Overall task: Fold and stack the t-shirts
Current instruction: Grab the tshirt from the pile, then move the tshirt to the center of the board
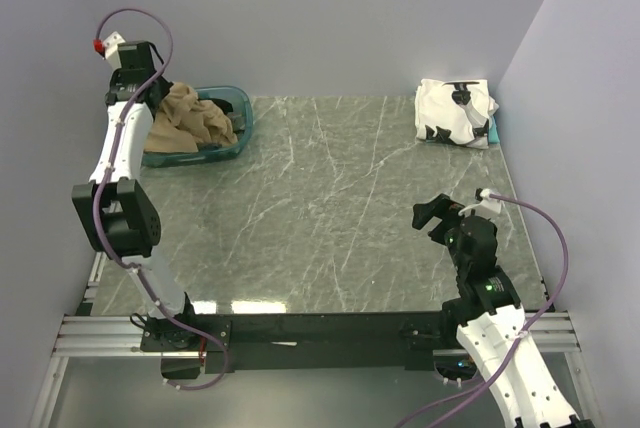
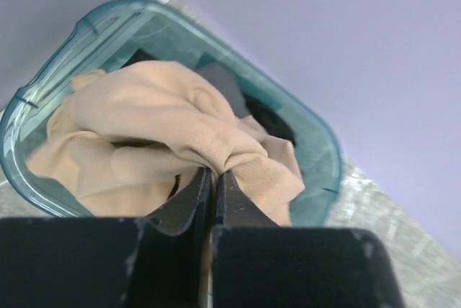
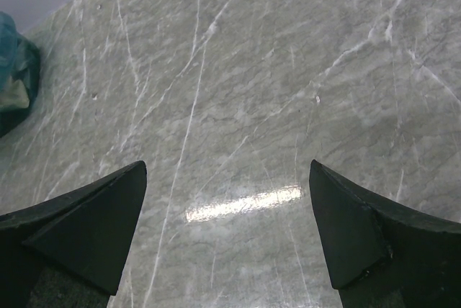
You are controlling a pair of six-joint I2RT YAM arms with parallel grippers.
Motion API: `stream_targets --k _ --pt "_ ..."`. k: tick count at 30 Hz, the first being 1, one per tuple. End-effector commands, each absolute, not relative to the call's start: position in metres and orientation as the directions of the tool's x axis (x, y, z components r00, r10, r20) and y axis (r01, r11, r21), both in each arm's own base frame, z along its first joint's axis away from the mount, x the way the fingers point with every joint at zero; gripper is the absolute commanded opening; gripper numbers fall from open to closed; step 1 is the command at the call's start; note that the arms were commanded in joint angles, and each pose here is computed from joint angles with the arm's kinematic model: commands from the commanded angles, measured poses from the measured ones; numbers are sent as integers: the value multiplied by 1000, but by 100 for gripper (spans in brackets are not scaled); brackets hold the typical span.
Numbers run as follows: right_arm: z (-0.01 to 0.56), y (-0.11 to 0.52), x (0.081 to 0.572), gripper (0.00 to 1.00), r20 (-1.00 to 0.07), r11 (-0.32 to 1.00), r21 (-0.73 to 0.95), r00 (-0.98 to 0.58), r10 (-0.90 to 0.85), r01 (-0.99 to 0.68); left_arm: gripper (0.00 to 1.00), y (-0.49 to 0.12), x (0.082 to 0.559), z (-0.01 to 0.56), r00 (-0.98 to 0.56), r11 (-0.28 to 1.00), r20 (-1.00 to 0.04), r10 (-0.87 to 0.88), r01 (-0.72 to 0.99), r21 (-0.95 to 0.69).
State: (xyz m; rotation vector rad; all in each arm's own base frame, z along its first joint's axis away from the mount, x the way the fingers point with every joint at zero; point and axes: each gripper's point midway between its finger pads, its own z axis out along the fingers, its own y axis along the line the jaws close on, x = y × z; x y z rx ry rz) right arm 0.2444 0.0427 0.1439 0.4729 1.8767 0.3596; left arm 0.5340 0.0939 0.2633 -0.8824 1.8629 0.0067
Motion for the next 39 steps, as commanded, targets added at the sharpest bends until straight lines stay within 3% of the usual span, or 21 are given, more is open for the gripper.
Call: stream_targets --k 1,10,14,28,31,39 --pt "166 43 249 100 -835 871 477 -251 490 114 5 83 527 337 -86 763 -831 -549 -459 -456" --pt "166 44 249 100 -835 871 479 -250 491 111 6 80 517 381 -25 782 -848 -530 -401 -478" --pt "165 43 248 100 -833 871 477 -255 490 117 13 74 508 423 49 801 -856 -515 -328 -501" --pt "166 45 247 100 -832 868 486 -248 496 104 8 46 460 524 218 828 -826 -520 -110 -550" --pt "166 44 247 100 -833 869 484 -247 494 105 3 35 445 546 260 832 -812 -523 -51 -552" --pt "164 45 247 100 -831 867 487 -249 497 102 1 -13 386 621 353 850 -775 -524 170 -498"
